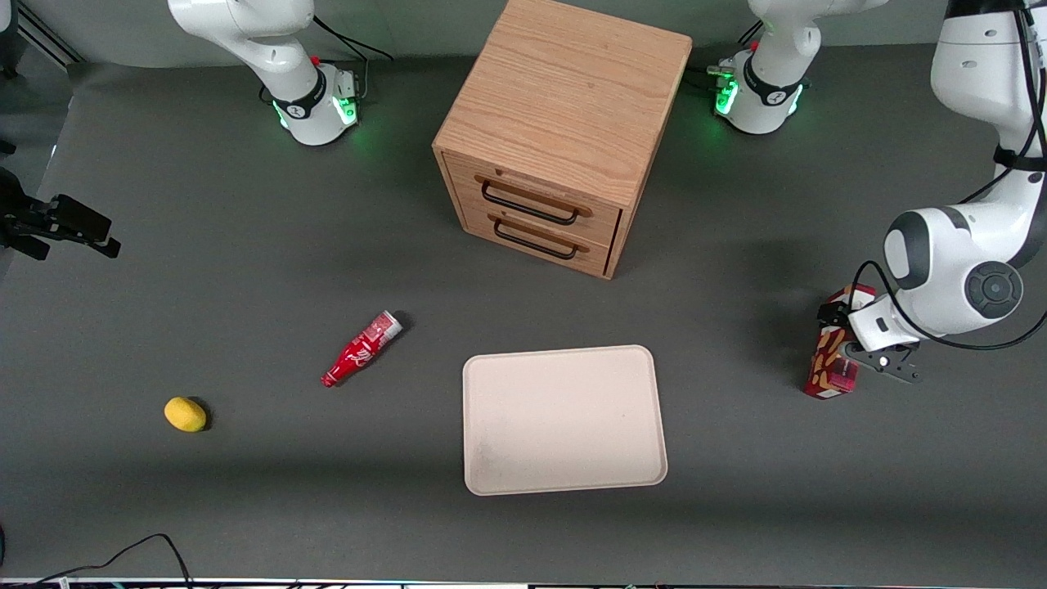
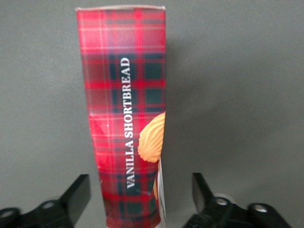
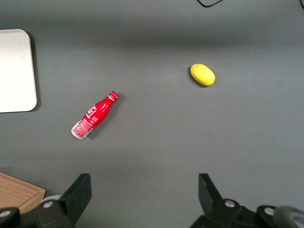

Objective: Place red cookie box on tray
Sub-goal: 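Close the left gripper on the cookie box and lift it, then carry the cookie box with the left gripper over the cream tray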

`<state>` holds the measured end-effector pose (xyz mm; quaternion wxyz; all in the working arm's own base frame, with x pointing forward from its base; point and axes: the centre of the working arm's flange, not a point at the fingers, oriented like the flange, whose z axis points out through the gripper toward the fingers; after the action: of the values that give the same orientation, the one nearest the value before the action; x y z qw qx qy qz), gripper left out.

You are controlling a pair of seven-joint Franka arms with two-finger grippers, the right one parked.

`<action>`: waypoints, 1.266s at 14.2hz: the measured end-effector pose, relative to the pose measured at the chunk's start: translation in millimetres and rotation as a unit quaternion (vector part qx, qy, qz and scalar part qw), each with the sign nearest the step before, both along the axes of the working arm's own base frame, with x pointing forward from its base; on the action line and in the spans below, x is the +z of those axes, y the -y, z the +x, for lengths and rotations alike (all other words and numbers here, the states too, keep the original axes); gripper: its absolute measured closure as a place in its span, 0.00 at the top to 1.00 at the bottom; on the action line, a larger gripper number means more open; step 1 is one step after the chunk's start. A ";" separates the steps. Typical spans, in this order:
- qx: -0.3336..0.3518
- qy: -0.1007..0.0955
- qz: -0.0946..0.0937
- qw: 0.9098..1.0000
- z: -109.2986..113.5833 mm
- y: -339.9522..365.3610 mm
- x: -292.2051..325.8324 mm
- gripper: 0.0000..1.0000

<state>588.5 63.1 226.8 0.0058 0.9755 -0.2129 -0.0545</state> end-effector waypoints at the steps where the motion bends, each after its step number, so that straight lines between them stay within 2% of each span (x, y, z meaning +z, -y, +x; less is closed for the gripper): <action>1: 0.004 0.002 -0.003 1.000 0.4 0.1 -1.5 0.80; 3: 0.009 0.006 -0.007 1.000 1.0 0.3 -1.7 0.56; 6: 0.010 0.007 -0.008 1.000 1.2 0.0 -2.4 0.27; 12: 0.012 0.010 -0.009 1.000 7.8 -0.7 13.1 0.22; 14: 0.013 -0.001 -0.012 1.000 18.0 -1.8 53.2 0.22; 18: 0.031 -0.023 -0.015 0.999 34.0 0.0 180.7 0.22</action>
<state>622.5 63.2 407.5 0.0275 0.9799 -0.1833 -0.0736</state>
